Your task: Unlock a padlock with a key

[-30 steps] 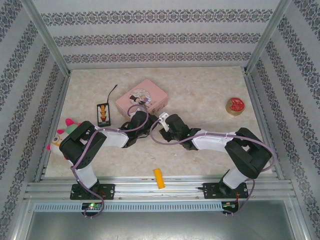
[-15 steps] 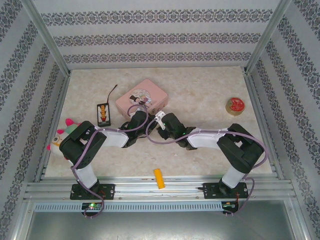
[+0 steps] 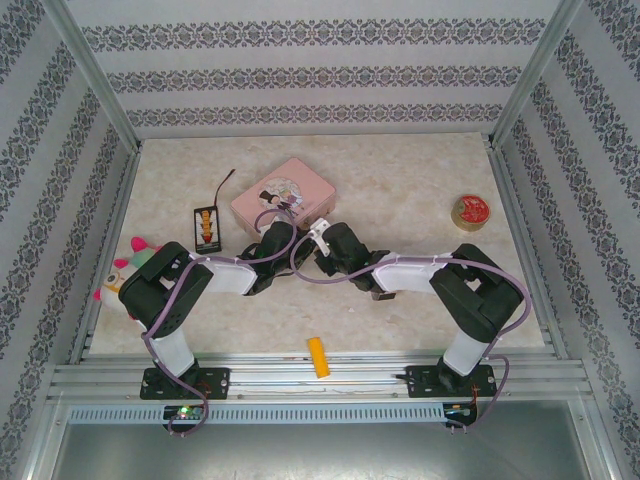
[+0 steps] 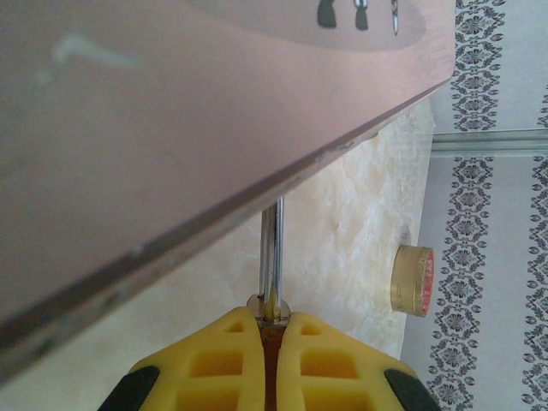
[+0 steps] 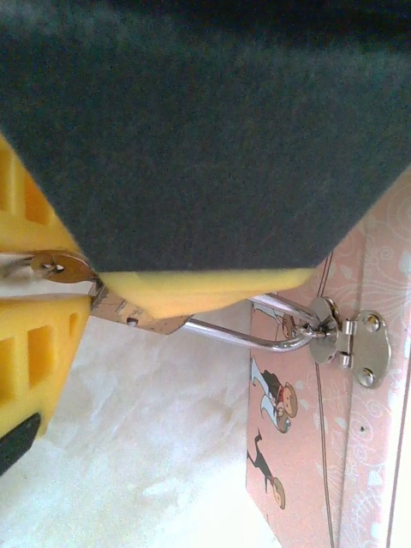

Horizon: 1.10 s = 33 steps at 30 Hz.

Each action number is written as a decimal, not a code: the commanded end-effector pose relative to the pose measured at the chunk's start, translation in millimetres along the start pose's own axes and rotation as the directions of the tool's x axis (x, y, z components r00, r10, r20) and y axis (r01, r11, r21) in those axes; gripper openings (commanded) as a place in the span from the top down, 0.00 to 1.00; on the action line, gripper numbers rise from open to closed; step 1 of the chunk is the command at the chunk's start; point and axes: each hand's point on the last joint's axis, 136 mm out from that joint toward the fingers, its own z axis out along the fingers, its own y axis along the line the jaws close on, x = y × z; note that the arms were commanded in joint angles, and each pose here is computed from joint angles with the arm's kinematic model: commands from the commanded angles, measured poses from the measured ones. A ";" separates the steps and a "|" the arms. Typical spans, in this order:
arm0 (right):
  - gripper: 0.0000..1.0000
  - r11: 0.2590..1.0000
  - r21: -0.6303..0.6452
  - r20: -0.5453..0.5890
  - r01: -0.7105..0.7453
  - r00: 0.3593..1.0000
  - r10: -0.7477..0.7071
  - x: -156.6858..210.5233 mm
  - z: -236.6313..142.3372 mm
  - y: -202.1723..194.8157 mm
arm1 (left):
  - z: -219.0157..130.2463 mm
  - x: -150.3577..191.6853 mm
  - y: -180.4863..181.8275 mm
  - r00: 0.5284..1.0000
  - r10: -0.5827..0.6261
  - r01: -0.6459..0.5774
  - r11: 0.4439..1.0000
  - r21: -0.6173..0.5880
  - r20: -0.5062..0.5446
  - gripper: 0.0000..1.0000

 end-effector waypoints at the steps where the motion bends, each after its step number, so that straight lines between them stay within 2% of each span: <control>1: 0.83 0.999 -0.004 0.024 -0.040 0.999 0.040 -9.1 6.7 -6.7 | -5.7 16.0 -20.0 0.996 -0.002 0.007 0.999 0.053 -0.084 1.00; 12: 0.86 0.999 -0.028 0.057 -0.045 0.997 0.046 -21.7 0.5 -11.0 | -4.8 33.6 -25.3 0.982 0.067 -0.060 0.997 0.047 -0.177 1.00; 19: 0.86 0.995 -0.068 0.042 -0.075 0.996 0.077 -14.1 -6.0 -7.9 | -8.6 38.0 -25.0 0.975 0.105 -0.098 0.994 0.044 -0.194 1.00; 26: 0.86 0.989 -0.098 0.033 -0.113 0.993 0.117 -5.7 -13.6 2.1 | -13.1 51.4 -26.8 0.946 0.169 -0.163 0.986 0.045 -0.275 1.00; 33: 0.87 0.984 -0.110 0.030 -0.139 0.989 0.143 -3.3 -20.0 6.9 | -19.8 63.2 -13.7 0.929 0.160 -0.159 0.987 0.032 -0.333 1.00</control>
